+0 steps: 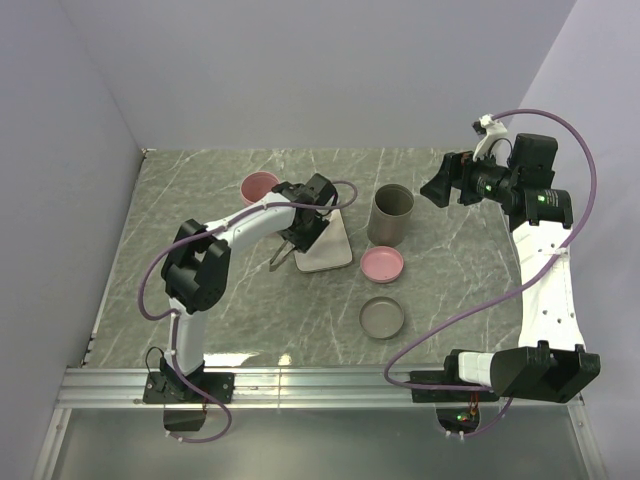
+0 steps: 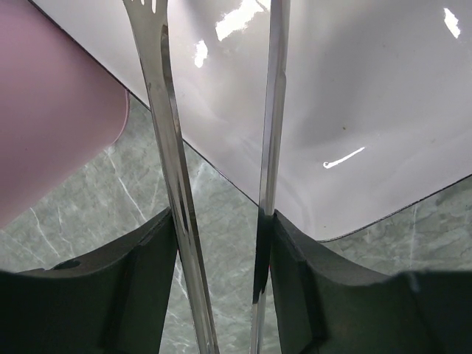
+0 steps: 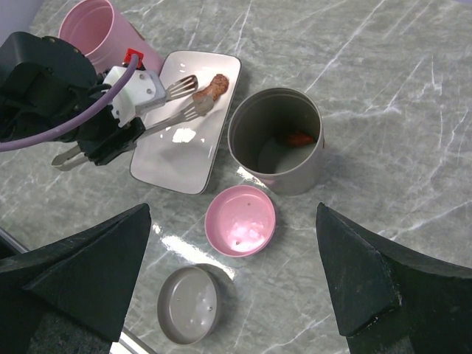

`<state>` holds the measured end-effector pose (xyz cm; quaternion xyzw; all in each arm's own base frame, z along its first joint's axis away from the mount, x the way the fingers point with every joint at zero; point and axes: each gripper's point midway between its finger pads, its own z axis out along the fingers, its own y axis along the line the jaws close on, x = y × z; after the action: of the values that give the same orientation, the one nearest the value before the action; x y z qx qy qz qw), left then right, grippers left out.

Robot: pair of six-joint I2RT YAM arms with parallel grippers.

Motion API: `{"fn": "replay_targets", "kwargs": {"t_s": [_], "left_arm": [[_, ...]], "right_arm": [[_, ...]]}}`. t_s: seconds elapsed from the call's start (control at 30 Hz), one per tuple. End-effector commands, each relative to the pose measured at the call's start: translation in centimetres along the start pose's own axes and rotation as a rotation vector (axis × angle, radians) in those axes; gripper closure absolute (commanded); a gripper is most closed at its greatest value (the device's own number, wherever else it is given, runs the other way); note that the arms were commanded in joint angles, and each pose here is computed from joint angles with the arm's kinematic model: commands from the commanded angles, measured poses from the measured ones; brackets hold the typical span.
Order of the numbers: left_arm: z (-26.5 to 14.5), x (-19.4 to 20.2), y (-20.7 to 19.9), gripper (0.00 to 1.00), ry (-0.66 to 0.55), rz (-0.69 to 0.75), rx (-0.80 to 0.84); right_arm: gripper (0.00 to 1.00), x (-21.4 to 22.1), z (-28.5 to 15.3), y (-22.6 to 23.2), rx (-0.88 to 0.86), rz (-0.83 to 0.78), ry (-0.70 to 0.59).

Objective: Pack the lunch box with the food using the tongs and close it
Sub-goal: Pick up the fake food from the plate.

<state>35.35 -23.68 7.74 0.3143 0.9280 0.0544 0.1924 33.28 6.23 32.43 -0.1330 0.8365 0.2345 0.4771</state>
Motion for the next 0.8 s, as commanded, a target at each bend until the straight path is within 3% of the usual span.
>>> {"fn": "replay_targets", "kwargs": {"t_s": [0.0, 0.5, 0.77], "left_arm": [[-1.4, -1.2, 0.9, 0.45, -0.035, -0.002, -0.028], [-2.0, -0.6, 0.9, 0.43, -0.019, 0.080, -0.063], [-1.7, -0.5, 0.3, 0.50, 0.003, 0.082, -0.032]], "right_arm": [[0.00, -1.0, -0.6, 0.2, 0.010, -0.040, -0.039], [0.00, -0.8, -0.6, 0.3, 0.002, -0.047, -0.041], [0.00, -0.8, -0.9, 0.1, 0.012, -0.053, -0.042]]}}
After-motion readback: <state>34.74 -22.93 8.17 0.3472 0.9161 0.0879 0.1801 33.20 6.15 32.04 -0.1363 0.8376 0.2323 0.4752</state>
